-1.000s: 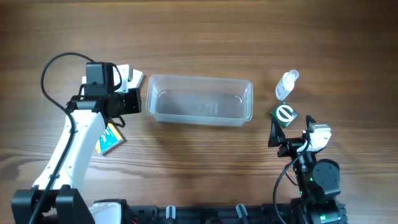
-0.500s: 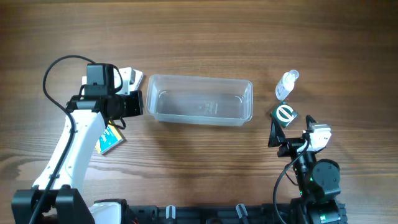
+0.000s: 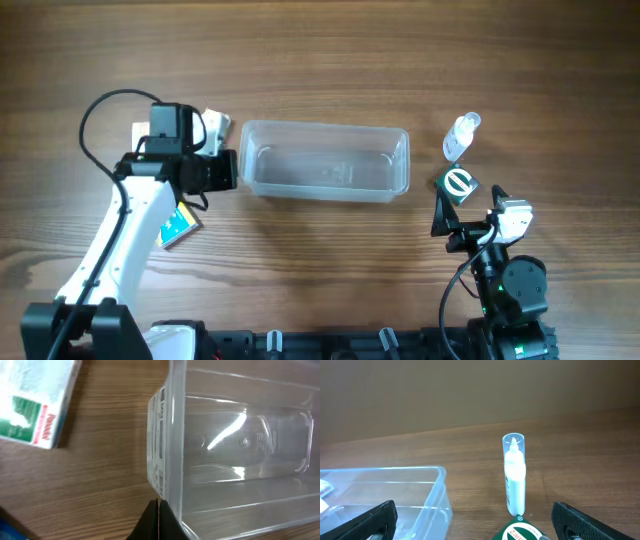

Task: Pack container
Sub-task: 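Lower the left gripper and grasp the white bandage box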

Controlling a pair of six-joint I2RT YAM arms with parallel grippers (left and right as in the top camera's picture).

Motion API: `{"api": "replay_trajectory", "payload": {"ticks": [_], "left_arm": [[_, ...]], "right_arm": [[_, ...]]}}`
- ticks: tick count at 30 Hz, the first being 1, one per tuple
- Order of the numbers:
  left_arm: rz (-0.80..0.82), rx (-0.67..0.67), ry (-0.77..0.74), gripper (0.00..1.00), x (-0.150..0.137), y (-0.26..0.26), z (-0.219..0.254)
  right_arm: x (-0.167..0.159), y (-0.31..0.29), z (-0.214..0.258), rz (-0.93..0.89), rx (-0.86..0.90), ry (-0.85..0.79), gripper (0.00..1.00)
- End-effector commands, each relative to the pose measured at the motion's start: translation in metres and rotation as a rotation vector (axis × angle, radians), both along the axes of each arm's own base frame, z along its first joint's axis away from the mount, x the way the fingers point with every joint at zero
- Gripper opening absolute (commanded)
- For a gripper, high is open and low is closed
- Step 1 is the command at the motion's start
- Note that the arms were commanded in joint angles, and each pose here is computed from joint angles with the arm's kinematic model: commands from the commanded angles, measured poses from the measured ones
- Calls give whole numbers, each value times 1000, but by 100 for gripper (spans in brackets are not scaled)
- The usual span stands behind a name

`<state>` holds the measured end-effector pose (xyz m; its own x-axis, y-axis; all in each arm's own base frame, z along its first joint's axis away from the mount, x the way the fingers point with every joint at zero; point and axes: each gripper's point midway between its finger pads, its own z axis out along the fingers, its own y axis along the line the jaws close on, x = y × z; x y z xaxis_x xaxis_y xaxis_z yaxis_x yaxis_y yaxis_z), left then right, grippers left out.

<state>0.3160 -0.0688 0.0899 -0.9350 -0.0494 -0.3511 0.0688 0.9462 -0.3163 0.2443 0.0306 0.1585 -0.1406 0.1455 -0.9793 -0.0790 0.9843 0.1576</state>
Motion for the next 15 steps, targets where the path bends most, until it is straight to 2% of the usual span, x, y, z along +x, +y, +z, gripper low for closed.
{"api": "replay_trajectory", "payload": {"ticks": [1,4,7,12,15], "left_arm": [[-43,-21,-6,4,-1,-16,2],[-43,5,-9,4,-1,-14,0],[9,104,-20,4,4,7,-3],[54,144,-70,4,17,22,0],[90,185,-118,12,29,33,5]], "right_arm": [[0,1,0,10,-8,-5,100],[0,1,0,10,-8,-5,100],[0,1,0,10,-8,-5,100],[0,1,0,10,-8,-5,100],[0,1,0,10,-8,-5,100]]}}
